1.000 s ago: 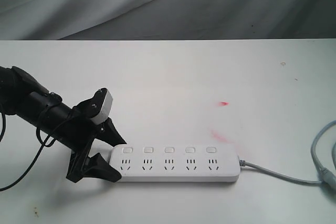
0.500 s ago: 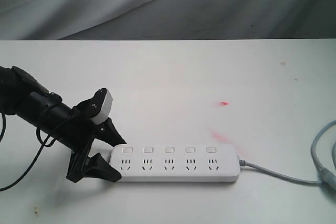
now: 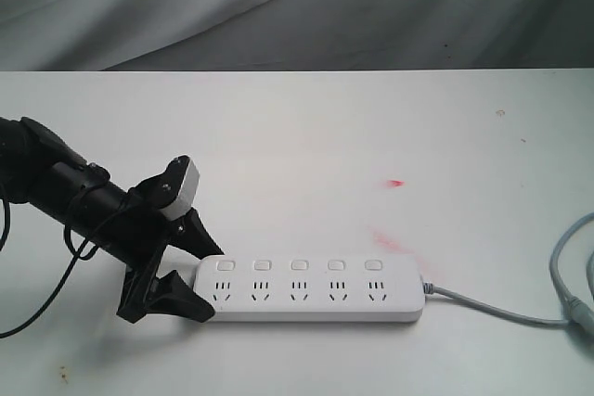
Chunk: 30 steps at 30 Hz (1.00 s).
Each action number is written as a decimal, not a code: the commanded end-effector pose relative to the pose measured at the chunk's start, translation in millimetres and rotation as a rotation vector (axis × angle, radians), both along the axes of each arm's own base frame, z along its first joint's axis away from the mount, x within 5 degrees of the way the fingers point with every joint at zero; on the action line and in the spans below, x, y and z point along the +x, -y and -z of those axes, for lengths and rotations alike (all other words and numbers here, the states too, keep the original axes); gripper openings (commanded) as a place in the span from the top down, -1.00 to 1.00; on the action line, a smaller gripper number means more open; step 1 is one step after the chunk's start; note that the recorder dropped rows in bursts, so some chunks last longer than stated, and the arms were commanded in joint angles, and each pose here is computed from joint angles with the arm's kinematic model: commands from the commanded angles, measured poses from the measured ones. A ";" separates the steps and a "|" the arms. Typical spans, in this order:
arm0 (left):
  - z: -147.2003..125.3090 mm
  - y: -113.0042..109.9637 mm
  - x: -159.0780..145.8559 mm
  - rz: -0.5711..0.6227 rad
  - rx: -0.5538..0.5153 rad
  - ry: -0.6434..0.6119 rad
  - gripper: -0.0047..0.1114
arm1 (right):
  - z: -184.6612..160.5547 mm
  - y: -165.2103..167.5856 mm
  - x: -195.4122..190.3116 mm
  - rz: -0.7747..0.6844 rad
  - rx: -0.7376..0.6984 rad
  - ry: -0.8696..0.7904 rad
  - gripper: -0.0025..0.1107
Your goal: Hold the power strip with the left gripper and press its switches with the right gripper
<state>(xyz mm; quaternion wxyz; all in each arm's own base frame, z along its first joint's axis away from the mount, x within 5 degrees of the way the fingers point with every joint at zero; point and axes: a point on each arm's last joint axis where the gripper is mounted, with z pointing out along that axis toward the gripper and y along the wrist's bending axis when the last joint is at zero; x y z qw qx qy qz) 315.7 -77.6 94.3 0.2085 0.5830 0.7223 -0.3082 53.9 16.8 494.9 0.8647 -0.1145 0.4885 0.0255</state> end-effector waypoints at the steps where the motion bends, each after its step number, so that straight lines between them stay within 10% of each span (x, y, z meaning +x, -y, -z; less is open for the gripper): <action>1: -0.4 1.1 0.7 0.012 0.005 0.010 0.06 | -0.2 0.3 -0.5 0.003 0.000 0.003 0.96; 8: -0.4 1.1 0.7 0.012 0.005 0.010 0.06 | -0.6 1.3 -0.1 0.012 0.007 0.005 0.96; 22: -0.4 1.1 0.7 0.012 0.005 0.010 0.06 | 34.3 12.2 6.0 -0.231 0.718 -0.167 0.96; 30: -0.4 1.1 0.7 0.012 0.005 0.010 0.06 | 102.8 -2.0 33.9 -0.070 0.245 -0.427 0.96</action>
